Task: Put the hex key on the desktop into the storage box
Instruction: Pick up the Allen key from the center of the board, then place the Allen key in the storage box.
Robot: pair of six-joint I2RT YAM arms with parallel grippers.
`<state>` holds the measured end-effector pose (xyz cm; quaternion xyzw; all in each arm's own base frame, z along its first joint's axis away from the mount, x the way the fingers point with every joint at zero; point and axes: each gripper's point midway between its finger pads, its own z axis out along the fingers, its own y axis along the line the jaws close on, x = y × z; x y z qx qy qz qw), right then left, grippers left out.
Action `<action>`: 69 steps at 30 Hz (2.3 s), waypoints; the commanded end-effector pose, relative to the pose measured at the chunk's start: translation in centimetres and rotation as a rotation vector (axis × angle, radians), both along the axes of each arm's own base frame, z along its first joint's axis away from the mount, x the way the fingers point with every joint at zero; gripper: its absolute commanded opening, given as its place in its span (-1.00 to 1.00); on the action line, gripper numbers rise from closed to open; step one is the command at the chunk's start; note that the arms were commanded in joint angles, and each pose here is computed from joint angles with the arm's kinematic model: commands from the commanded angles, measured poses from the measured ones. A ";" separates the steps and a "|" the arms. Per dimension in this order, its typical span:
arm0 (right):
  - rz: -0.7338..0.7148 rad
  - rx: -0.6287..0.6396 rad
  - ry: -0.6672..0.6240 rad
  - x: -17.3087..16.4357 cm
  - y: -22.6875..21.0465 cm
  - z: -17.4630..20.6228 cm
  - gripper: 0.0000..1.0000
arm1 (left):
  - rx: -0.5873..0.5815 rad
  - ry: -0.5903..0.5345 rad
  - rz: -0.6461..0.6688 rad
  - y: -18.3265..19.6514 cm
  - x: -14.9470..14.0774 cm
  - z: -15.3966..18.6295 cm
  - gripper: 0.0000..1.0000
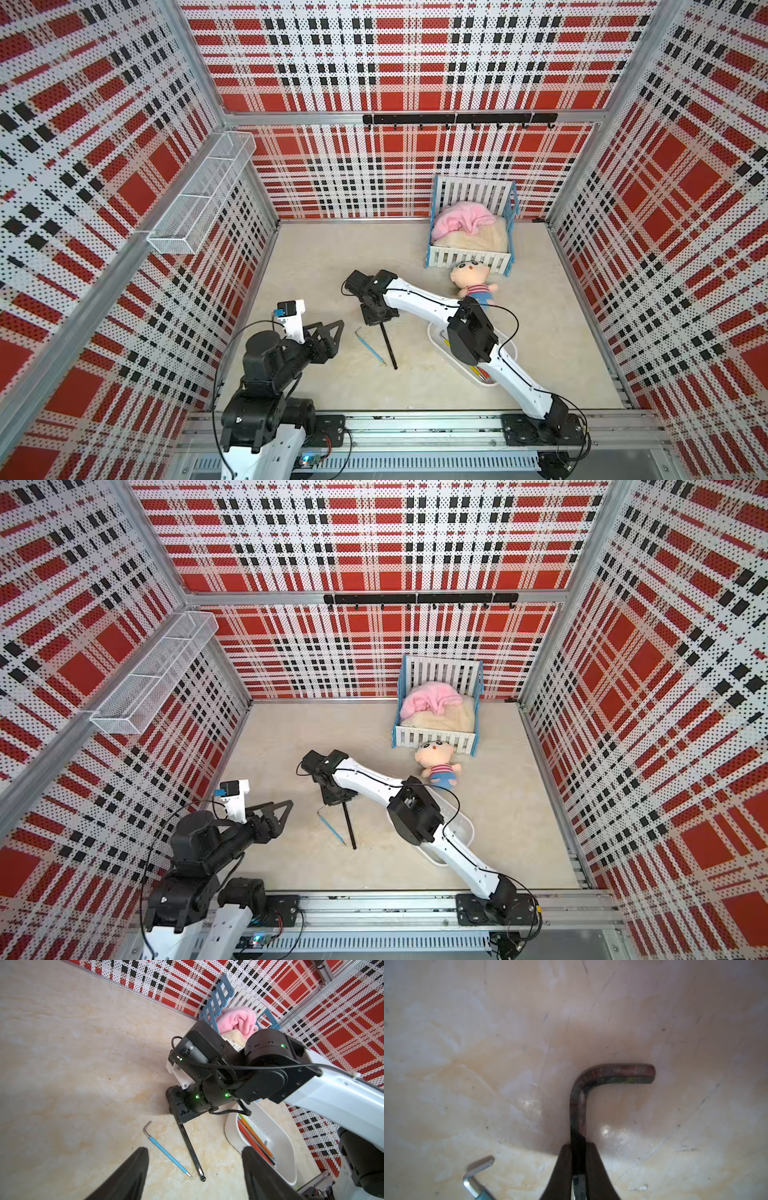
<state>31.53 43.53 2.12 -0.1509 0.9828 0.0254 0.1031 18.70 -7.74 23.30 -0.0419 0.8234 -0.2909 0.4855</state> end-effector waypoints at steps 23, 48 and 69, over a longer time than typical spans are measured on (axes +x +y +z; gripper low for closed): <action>0.003 0.141 -0.071 1.3 -0.9 9.4 -1.00 | 0.008 -0.015 0.002 0.1 0.4 0.1 0.52; 0.121 0.204 -0.274 1.4 -12.5 18.5 -1.00 | 0.008 -0.007 0.005 0.2 0.4 -0.1 0.52; 0.458 0.015 -0.243 -4.3 -20.9 11.7 -1.00 | 0.008 -0.010 0.016 0.4 0.5 0.0 0.52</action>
